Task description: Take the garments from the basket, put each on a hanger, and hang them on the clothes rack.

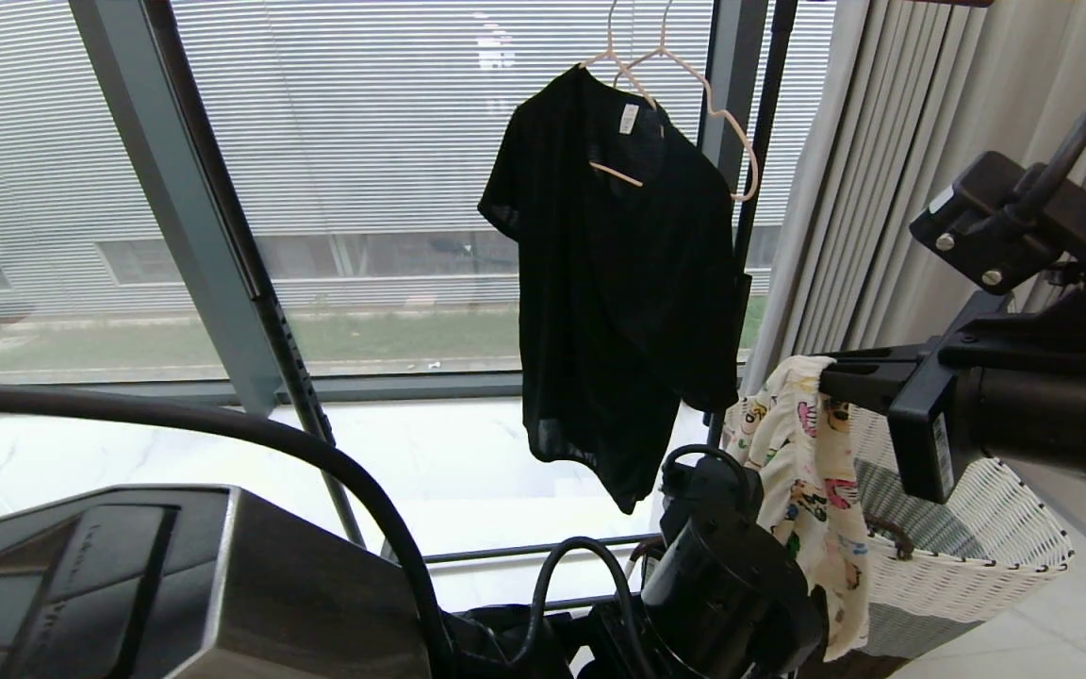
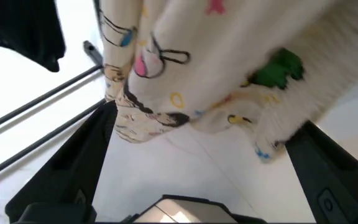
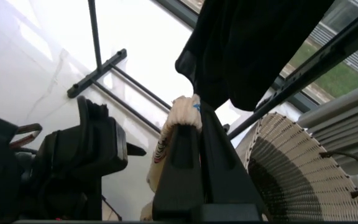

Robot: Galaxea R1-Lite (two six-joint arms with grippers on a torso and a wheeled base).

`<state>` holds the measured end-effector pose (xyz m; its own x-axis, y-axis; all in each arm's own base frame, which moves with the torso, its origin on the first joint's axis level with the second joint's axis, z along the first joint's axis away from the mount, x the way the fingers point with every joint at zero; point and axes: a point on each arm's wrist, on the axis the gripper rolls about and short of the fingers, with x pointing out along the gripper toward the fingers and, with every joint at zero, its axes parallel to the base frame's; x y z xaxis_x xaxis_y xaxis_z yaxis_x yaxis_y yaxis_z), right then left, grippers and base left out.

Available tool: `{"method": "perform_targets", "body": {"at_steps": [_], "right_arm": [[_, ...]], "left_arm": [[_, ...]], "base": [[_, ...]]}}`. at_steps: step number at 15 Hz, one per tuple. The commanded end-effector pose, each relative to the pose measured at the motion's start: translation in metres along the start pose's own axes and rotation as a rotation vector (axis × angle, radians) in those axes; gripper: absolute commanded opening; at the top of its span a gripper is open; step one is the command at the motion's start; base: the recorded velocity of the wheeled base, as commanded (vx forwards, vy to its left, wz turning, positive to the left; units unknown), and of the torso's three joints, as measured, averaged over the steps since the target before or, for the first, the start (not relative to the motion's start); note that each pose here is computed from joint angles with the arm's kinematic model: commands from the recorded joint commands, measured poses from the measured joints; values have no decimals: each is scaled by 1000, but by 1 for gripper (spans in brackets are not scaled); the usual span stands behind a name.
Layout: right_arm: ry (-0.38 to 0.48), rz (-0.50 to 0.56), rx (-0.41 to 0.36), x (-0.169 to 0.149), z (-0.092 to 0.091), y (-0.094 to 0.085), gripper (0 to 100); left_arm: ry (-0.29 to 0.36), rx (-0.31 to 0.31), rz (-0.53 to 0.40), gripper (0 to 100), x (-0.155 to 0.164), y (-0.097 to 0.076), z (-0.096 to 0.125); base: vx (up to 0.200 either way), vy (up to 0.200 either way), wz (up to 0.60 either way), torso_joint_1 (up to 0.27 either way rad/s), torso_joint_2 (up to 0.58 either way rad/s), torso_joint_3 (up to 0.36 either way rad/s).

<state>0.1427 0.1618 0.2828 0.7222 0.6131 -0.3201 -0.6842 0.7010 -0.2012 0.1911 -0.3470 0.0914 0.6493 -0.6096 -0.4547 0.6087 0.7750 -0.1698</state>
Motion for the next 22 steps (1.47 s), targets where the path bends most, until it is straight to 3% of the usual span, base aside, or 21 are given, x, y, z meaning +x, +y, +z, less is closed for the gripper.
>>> {"method": "perform_targets", "body": {"at_steps": [1, 3, 6, 10, 19, 20, 22], "right_arm": [[-1, 14, -5, 0, 0, 3, 0], [1, 16, -6, 1, 0, 4, 0], [20, -22, 8, 5, -3, -4, 0], [34, -72, 25, 6, -6, -15, 0], [94, -68, 14, 4, -27, -13, 0], [99, -67, 12, 3, -29, -12, 0], [106, -65, 5, 0, -33, -12, 0]], "left_arm": [[-3, -8, 37, 100, 7, 5, -1], [8, -1, 96, 100, 12, 13, -6], [106, 70, 299, 100, 3, 35, -24], [171, 147, 334, 100, -27, 54, -36], [180, 197, 350, 100, -76, 72, -36], [176, 195, 349, 0, -79, 72, -36], [156, 195, 376, 0, -82, 73, -33]], "base": [[0, 0, 0, 0, 0, 0], [0, 0, 0, 0, 0, 0], [0, 0, 0, 0, 0, 0], [0, 0, 0, 0, 0, 0], [0, 0, 0, 0, 0, 0], [0, 0, 0, 0, 0, 0], [0, 0, 0, 0, 0, 0]]}}
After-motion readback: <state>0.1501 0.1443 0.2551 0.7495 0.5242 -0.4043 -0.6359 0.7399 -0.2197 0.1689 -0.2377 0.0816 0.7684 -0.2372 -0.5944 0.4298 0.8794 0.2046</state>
